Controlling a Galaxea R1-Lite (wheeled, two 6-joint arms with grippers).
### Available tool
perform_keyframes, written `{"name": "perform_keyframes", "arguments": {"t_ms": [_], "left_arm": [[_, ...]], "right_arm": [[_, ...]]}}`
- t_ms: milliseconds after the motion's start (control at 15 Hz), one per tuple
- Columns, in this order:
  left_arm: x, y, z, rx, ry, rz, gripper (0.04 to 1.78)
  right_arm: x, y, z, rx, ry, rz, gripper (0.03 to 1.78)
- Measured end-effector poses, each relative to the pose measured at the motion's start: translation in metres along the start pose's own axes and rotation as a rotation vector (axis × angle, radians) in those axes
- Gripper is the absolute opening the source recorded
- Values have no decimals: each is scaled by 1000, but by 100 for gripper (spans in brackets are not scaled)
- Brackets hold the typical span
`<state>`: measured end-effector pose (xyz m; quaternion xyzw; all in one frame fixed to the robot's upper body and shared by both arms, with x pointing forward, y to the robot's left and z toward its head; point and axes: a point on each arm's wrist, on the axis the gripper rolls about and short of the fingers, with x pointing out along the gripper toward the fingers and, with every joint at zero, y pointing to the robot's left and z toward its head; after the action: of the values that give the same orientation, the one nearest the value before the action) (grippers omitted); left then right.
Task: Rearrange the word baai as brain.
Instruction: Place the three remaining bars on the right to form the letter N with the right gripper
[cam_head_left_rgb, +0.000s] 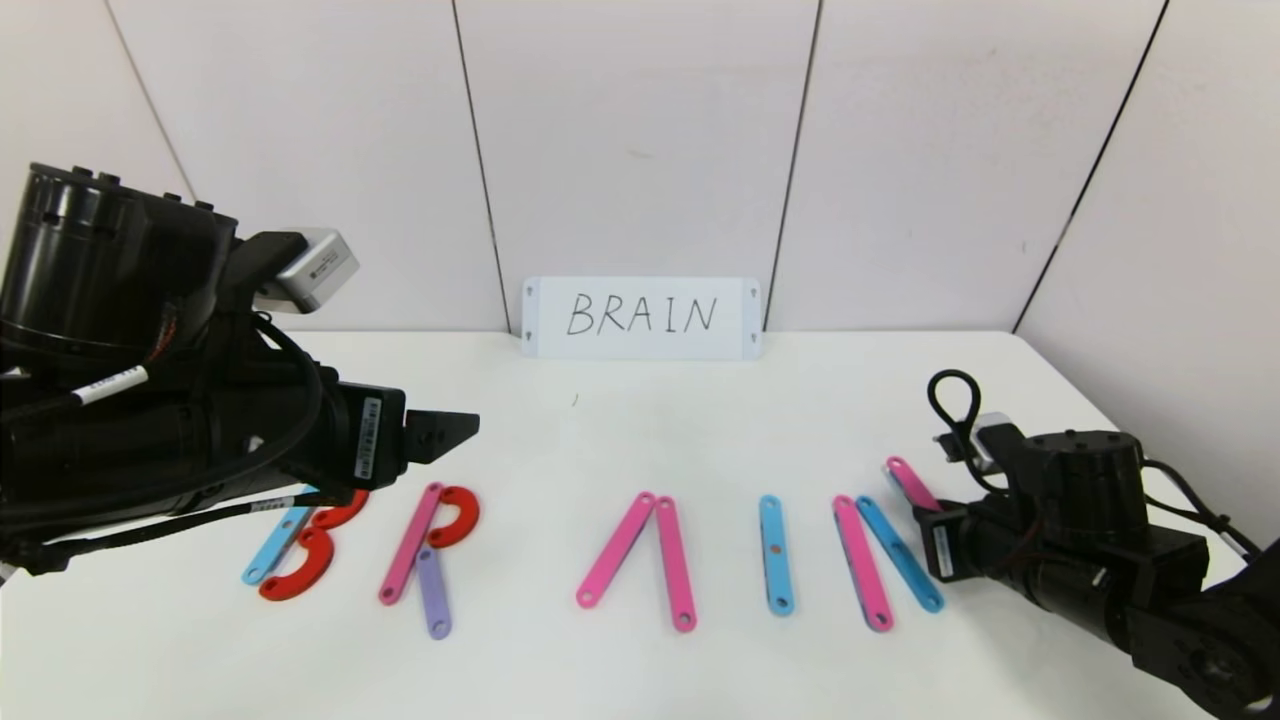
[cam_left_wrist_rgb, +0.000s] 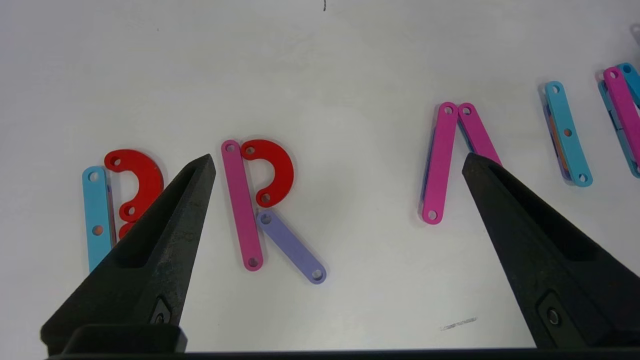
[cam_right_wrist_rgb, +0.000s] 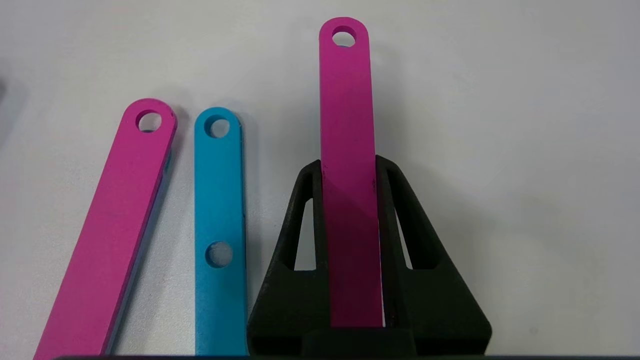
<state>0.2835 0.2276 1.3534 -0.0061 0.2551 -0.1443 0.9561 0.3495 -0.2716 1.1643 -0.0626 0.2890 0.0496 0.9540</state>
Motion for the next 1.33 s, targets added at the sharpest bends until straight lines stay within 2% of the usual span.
{"name": "perform_keyframes", "arguments": {"t_ms": [533, 667, 1067, 1333], "left_arm": [[-2, 0, 1, -1, -6, -1, 173], [-2, 0, 1, -2, -8, -2, 173], [-5, 0, 1, -2, -14, -5, 173], [-7, 1, 2, -4, -21, -6, 173]], "right_arm": [[2, 4, -6, -8, 25, 8, 30], [1, 7, -7, 15, 25, 8, 30], [-1, 14, -10, 46, 27, -34, 30], [-5, 17, -17, 62, 35, -35, 30]]}}
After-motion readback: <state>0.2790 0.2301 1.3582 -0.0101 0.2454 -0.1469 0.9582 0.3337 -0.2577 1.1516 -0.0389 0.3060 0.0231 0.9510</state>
